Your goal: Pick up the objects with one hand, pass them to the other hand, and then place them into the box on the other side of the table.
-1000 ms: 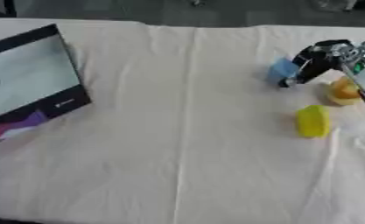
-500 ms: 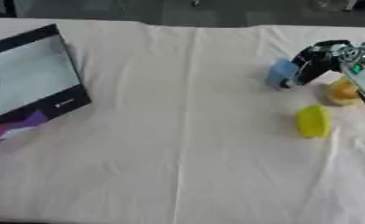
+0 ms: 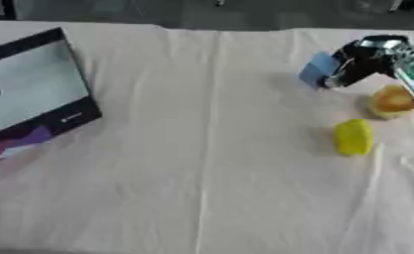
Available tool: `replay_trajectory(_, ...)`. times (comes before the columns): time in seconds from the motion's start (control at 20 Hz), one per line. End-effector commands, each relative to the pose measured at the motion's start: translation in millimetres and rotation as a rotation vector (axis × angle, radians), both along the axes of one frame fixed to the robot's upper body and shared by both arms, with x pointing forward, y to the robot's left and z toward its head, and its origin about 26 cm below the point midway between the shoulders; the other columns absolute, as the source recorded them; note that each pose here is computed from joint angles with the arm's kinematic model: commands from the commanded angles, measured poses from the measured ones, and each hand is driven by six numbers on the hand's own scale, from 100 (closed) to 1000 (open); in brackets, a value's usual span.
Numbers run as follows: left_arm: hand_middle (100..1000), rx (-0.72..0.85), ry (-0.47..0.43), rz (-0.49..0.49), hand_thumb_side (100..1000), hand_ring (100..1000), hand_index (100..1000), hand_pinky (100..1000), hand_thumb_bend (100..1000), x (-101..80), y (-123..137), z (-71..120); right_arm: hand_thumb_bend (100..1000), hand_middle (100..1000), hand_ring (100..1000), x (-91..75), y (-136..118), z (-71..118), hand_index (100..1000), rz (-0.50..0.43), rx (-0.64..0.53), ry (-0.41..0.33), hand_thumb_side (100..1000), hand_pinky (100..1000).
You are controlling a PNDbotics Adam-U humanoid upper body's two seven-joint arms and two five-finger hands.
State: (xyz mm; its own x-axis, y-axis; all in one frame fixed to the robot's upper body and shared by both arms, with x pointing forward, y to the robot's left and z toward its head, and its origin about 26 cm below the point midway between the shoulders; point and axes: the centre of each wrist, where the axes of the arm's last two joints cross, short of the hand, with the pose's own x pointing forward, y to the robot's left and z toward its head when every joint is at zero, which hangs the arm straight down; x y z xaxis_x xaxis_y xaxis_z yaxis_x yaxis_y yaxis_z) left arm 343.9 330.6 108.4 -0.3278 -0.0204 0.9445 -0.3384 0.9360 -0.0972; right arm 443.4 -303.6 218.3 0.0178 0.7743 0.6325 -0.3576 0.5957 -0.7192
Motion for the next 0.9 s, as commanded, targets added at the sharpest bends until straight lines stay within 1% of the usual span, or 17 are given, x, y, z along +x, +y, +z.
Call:
replay_trajectory(0.05,897,0.027,-0.034,-0.004,635,887,815,813,685,1.5,4,12.9,257,560,706,-12.3,-7,33.2,615,0.015,0.048,-0.138,100,786)
replay_trajectory(0.2,897,0.031,-0.046,-0.008,632,888,815,813,683,2.2,2,16.4,251,559,704,-22.8,-5,39.2,615,0.045,0.107,-0.22,100,790)
replay_trajectory(0.4,898,0.073,-0.083,-0.038,624,888,816,812,683,4.4,-1,31.7,247,557,699,-37.8,2,37.5,614,0.08,0.189,-0.306,100,792)
replay_trajectory(0.55,897,0.139,-0.124,-0.079,609,889,817,812,688,7.2,-7,52.3,242,556,696,-48.5,9,29.6,614,0.091,0.236,-0.347,100,790)
replay_trajectory(0.7,895,0.25,-0.153,-0.134,580,889,819,812,695,10.2,-15,79.2,234,556,694,-59.6,22,21.6,614,0.103,0.274,-0.374,100,787)
replay_trajectory(0.8,894,0.341,-0.161,-0.17,565,889,821,812,700,12.2,-21,98.0,229,559,696,-67.3,32,20.6,616,0.116,0.299,-0.397,100,789)
replay_trajectory(0.9,893,0.428,-0.157,-0.2,556,889,823,811,704,14.6,-26,113.0,228,561,699,-72.0,40,21.4,618,0.134,0.312,-0.421,100,792)
